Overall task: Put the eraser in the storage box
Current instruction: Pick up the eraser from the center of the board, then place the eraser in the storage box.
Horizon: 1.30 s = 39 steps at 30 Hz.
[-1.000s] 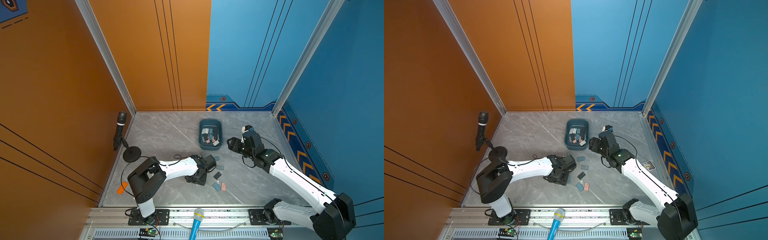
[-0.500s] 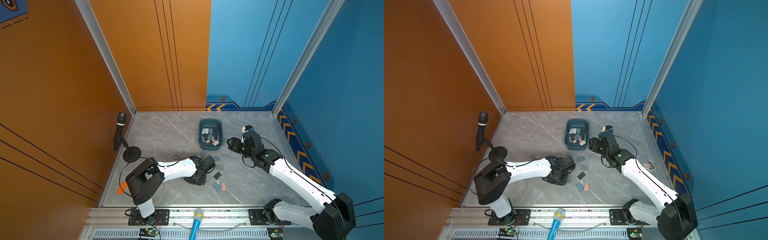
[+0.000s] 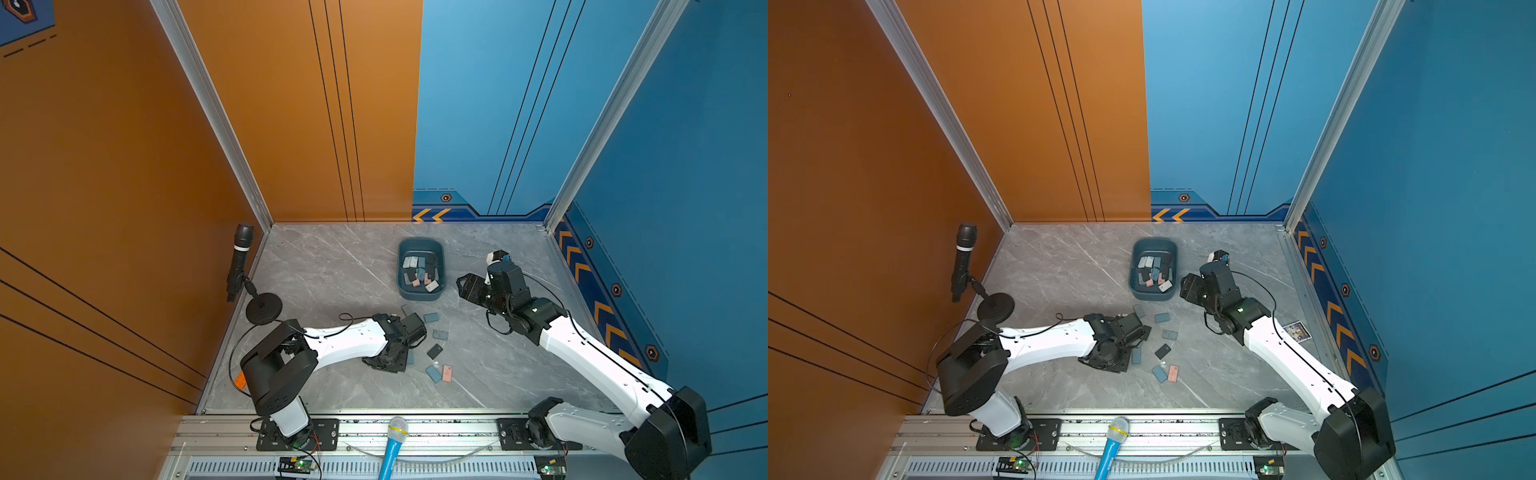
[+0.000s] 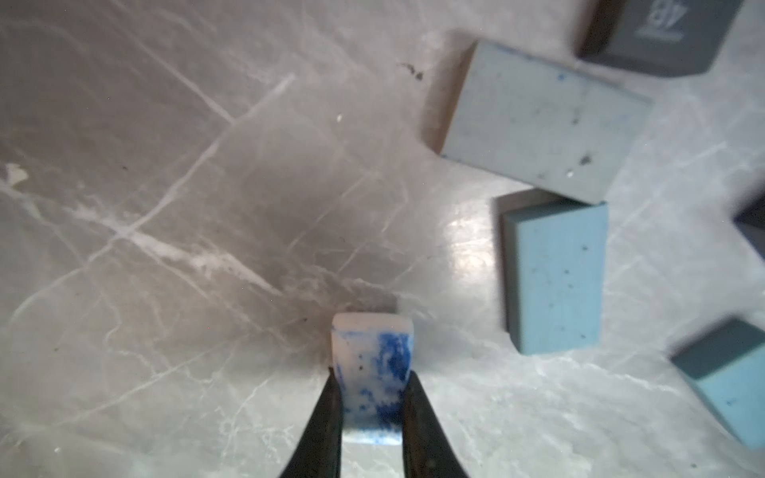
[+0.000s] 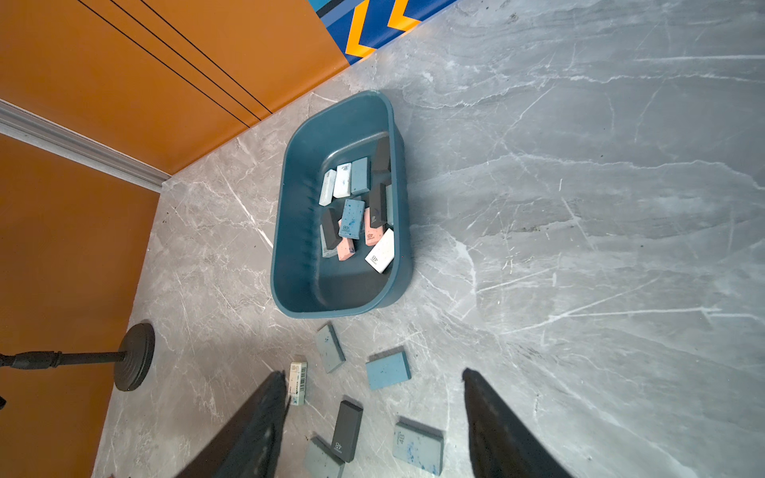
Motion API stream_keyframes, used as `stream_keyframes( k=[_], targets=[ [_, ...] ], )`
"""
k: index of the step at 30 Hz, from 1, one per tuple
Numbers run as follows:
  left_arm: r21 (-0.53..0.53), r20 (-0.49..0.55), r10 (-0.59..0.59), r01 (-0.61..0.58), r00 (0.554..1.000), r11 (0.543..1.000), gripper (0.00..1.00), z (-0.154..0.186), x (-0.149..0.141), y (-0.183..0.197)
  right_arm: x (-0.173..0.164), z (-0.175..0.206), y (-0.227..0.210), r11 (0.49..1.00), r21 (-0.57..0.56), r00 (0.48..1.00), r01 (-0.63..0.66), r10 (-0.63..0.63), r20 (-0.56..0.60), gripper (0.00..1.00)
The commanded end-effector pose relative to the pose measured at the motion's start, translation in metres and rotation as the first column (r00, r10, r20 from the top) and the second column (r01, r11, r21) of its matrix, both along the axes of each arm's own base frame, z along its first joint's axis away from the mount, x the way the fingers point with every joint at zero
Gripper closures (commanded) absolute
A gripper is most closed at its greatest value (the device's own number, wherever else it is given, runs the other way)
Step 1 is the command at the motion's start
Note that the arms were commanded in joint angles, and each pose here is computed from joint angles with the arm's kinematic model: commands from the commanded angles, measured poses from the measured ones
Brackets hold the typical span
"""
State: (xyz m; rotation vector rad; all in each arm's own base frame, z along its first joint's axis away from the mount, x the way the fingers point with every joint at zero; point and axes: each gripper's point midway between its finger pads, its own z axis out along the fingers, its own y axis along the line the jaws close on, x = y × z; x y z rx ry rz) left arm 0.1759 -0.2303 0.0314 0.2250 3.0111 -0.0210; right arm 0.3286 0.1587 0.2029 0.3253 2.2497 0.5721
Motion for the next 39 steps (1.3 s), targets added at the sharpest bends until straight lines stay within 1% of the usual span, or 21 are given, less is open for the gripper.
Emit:
stream_keyframes(
  k=[1, 9, 11, 17, 22, 27, 32, 39],
  targets=[
    [0.007, 0.027, 0.000, 0.000, 1.000, 1.000, 0.83, 0.014, -0.001, 0.008, -0.007, 0.007, -0.004, 1.000, 0.015, 1.000, 0.013, -0.013, 0.003, 0.32],
    [-0.034, 0.083, 0.003, -0.001, 0.997, 0.999, 0.84, 0.040, 0.015, 0.009, -0.009, 0.007, -0.006, 1.000, 0.016, 1.000, 0.013, -0.013, 0.006, 0.32],
    [-0.063, 0.109, 0.003, 0.004, 0.994, 0.998, 0.84, 0.052, 0.026, 0.002, -0.010, 0.008, -0.006, 1.000, 0.012, 1.000, 0.010, -0.010, 0.010, 0.32],
    [-0.093, 0.150, -0.007, 0.021, 0.989, 0.995, 0.83, 0.073, 0.058, -0.003, -0.010, 0.008, -0.008, 1.000, 0.011, 1.000, 0.009, -0.010, 0.019, 0.32],
    [-0.123, 0.209, -0.025, 0.052, 0.978, 0.991, 0.83, 0.097, 0.100, -0.017, -0.010, 0.009, -0.010, 1.000, 0.017, 0.999, 0.011, -0.012, 0.035, 0.32],
    [-0.155, 0.251, -0.058, 0.099, 0.966, 0.983, 0.83, 0.113, 0.149, -0.043, -0.010, 0.009, -0.014, 1.000, 0.019, 0.999, 0.015, -0.016, 0.033, 0.32],
    [-0.192, 0.259, -0.068, 0.120, 0.964, 0.974, 0.84, 0.111, 0.197, -0.068, -0.010, 0.009, -0.023, 0.999, 0.020, 0.999, 0.033, -0.034, 0.038, 0.31],
    [-0.221, 0.298, -0.037, 0.107, 0.954, 0.969, 0.84, 0.098, 0.264, -0.093, -0.012, 0.008, -0.037, 0.998, 0.030, 0.997, 0.061, -0.062, 0.037, 0.31]
  ],
)
